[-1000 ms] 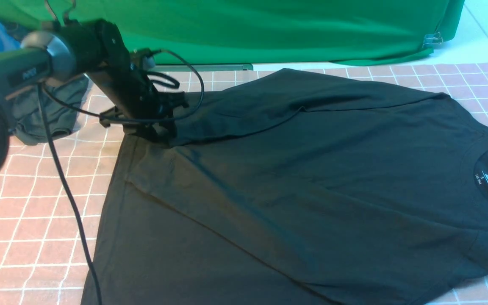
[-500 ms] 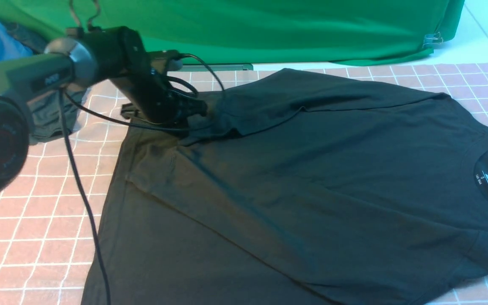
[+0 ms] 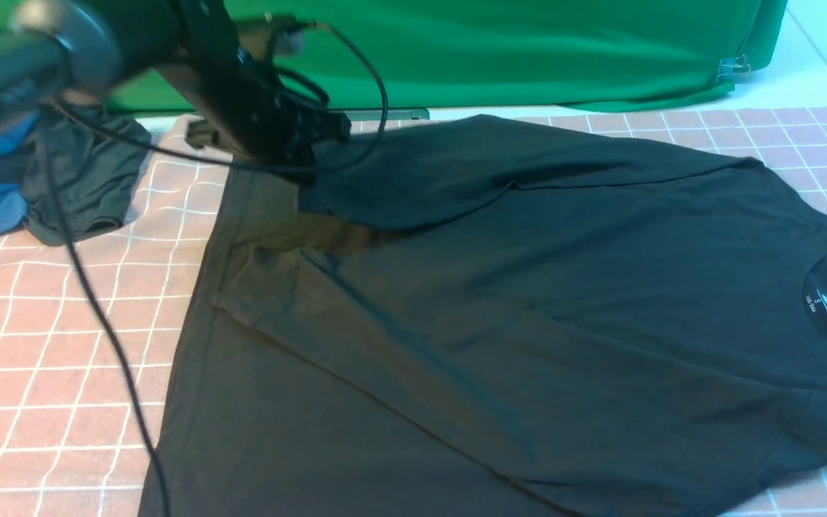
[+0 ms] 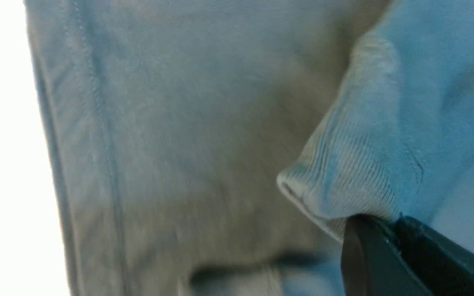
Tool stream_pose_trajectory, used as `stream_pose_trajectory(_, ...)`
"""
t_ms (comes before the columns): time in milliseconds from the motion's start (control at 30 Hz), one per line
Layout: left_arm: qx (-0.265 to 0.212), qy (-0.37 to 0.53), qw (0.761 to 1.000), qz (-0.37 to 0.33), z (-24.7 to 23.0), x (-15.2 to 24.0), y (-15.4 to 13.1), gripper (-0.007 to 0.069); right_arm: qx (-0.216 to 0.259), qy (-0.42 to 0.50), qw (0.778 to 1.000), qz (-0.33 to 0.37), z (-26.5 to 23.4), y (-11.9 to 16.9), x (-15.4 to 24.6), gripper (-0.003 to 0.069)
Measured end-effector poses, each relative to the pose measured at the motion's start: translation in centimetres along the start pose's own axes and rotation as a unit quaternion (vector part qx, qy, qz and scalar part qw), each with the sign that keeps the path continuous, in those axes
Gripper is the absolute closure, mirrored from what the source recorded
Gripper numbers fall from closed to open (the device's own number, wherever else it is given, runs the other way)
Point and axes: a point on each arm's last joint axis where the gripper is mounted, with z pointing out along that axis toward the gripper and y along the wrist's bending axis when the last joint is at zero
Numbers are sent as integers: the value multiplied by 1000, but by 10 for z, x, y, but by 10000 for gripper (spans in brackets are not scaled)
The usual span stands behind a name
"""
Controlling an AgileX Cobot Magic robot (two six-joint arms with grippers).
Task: Fold a long-sleeved shirt over a pink coffee tablecloth.
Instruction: 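Fold the left side of the dark shirt inward over its body with the left gripper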
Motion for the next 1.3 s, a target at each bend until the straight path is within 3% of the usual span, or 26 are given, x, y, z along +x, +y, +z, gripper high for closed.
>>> stream_pose_trajectory(167,3,40,999,-10,-30,9,-5,593,0,-2,1000,-4,0,0,0,512)
stream_pose_trajectory(400,-40,88,995,-29,-51,20,0,593,1,-7,1000,-13,0,0,-1,499)
stream_pose_trajectory(600,-49,96,993,-53,-65,34,0,593,2,-5,1000,-13,6,-1,4,494)
stream_pose_trajectory(1067,-74,175,979,-72,-38,72,9,593,5,-11,1000,-12,10,-2,6,477)
stream_pose_trajectory(1300,-65,163,981,-83,-32,74,8,588,5,-11,1000,-12,10,-2,6,473)
